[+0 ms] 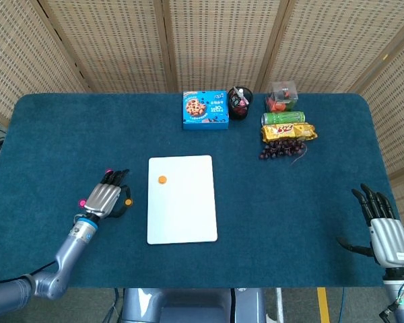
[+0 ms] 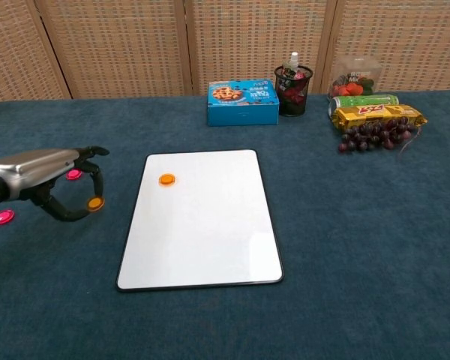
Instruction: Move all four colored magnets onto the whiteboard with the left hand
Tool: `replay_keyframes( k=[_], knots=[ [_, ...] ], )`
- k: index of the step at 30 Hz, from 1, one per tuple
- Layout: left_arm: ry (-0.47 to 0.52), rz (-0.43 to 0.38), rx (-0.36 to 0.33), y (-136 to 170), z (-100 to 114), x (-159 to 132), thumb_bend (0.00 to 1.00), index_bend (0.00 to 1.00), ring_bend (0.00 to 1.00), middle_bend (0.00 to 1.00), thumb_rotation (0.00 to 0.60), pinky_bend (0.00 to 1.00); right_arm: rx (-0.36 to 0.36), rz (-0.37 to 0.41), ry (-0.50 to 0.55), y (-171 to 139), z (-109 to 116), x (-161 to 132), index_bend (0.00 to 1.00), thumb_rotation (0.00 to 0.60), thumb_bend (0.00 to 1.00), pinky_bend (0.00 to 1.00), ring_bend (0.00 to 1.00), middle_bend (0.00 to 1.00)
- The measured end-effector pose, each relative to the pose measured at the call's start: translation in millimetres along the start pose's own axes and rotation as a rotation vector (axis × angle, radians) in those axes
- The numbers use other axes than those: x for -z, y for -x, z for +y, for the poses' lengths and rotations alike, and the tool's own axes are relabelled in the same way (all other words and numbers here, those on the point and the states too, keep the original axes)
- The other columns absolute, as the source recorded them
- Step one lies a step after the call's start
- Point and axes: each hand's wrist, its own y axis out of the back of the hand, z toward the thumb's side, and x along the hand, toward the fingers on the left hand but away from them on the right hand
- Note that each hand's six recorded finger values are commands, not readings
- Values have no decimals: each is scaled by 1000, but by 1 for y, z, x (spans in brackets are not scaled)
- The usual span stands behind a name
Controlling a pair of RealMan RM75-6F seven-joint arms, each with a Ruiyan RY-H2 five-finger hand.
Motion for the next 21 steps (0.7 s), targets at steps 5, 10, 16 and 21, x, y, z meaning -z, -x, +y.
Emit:
replay_keyframes(
  k=[5,10,16,21],
  knots=[
    [9,-21,-28,-24,24,-24,365,586,0,0,600,0,-1,-3,2,0,0,0,0,600,156,0,0,0],
    [37,-40,-34,-51,38,-54,364,586,0,0,600,0,-6,-9,4,1,-1,2,0,600,156,0,0,0],
    [19,-45,-36,-85,44,-93,363,585,0,0,600,0,-13,-15,10,2,-1,3,0,600,156,0,0,0],
    [14,-20,-27,-99,42,-108,363,586,0,0,600,0,-17,-16,13,2,-1,3,0,600,156,0,0,0]
  ],
)
